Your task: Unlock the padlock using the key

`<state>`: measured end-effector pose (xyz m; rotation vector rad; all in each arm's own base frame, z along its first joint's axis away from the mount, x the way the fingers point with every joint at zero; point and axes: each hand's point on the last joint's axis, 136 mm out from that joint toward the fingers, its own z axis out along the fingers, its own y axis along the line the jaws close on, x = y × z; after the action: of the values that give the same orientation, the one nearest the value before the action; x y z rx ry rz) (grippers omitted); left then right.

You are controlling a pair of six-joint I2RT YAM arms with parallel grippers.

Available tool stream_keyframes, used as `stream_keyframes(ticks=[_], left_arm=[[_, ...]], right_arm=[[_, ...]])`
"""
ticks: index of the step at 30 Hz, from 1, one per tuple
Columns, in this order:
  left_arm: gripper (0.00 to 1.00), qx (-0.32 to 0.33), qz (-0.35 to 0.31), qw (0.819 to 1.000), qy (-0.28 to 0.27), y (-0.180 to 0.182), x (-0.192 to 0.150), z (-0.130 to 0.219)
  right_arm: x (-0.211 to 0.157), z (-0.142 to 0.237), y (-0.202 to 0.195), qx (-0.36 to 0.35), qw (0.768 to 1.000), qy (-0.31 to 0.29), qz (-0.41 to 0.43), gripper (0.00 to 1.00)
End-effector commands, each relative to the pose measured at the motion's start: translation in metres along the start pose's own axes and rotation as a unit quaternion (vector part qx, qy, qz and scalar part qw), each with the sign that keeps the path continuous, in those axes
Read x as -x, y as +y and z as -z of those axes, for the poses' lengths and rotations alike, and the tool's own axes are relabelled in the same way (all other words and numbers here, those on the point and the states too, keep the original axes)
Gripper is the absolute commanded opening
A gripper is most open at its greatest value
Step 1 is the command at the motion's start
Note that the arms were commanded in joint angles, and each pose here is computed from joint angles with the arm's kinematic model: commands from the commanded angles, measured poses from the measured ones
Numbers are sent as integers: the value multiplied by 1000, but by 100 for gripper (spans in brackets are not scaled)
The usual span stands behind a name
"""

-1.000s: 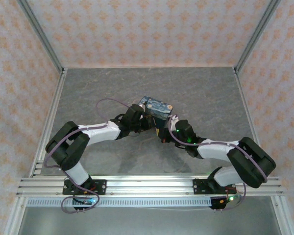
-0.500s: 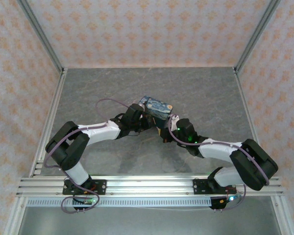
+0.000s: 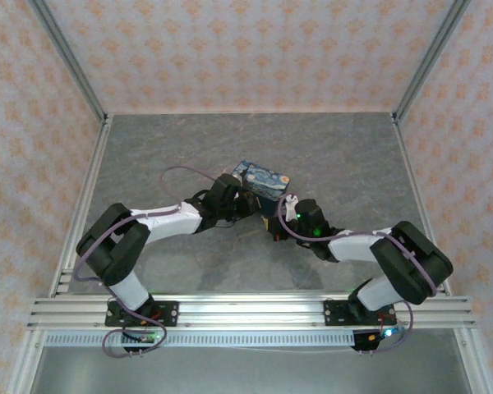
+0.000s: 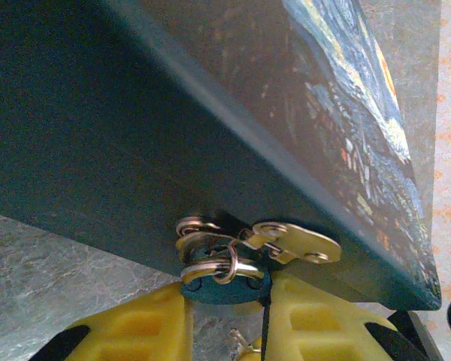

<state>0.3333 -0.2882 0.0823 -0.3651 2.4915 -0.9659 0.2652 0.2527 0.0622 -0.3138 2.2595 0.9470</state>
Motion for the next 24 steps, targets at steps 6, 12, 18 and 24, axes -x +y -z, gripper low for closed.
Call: stream_keyframes(ticks=[6,12,18,24], left_arm=[[26,-26,0,999,-29,-22,20,12],[26,-25,0,999,-31,-21,21,13],[26,-24,0,999,-31,-21,21,13],[26,-24,-1,999,-31,-21,21,13]], right_arm=[[21,-4,9,23,999,-33,26,0],[25,-5,6,14,998,-45,32,0],[29,-8,3,5,998,-52,32,0],[34,-8,2,2,997,-63,33,0]])
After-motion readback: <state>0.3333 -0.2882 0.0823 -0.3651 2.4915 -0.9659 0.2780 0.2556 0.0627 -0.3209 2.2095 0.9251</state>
